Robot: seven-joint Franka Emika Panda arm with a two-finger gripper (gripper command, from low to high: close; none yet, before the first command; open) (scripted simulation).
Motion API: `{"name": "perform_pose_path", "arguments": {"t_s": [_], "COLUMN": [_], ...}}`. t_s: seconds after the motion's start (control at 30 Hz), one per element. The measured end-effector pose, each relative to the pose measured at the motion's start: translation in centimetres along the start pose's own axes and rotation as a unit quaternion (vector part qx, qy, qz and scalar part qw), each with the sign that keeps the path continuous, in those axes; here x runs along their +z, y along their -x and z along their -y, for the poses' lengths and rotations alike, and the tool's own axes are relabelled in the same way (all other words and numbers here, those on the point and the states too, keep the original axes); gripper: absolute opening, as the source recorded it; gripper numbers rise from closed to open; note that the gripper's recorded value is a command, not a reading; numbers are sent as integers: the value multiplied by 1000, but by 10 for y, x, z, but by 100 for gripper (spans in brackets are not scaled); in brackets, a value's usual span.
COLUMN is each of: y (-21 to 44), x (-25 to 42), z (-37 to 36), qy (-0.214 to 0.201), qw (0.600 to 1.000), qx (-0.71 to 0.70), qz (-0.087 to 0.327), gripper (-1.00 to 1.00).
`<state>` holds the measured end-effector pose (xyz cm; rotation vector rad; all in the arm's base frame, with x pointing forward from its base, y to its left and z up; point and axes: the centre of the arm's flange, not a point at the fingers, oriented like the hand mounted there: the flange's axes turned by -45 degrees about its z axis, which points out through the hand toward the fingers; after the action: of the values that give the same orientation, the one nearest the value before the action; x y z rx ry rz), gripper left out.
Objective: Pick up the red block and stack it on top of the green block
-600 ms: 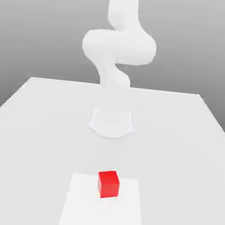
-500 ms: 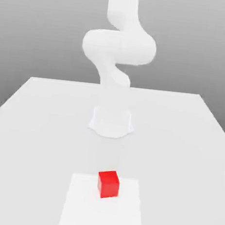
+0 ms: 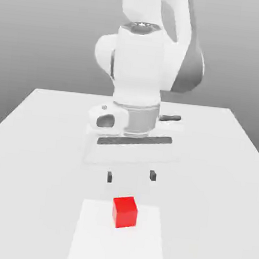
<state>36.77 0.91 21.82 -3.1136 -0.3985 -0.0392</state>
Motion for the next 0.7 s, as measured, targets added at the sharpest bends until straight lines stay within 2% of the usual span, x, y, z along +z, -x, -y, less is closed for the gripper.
{"name": "perform_pose_path", "arguments": {"t_s": [0.27,0.3,0.5,0.7], "y": [9,10,10,6], "x": [69,73,76,38], "z": [2,2,2,1], "qy": [0,0,0,2], "qw": [1000,1000,1000,1000], "qx": [-5,-5,-4,-6], "qz": [12,12,13,11], "gripper": [0,-100,-100,-100]}}
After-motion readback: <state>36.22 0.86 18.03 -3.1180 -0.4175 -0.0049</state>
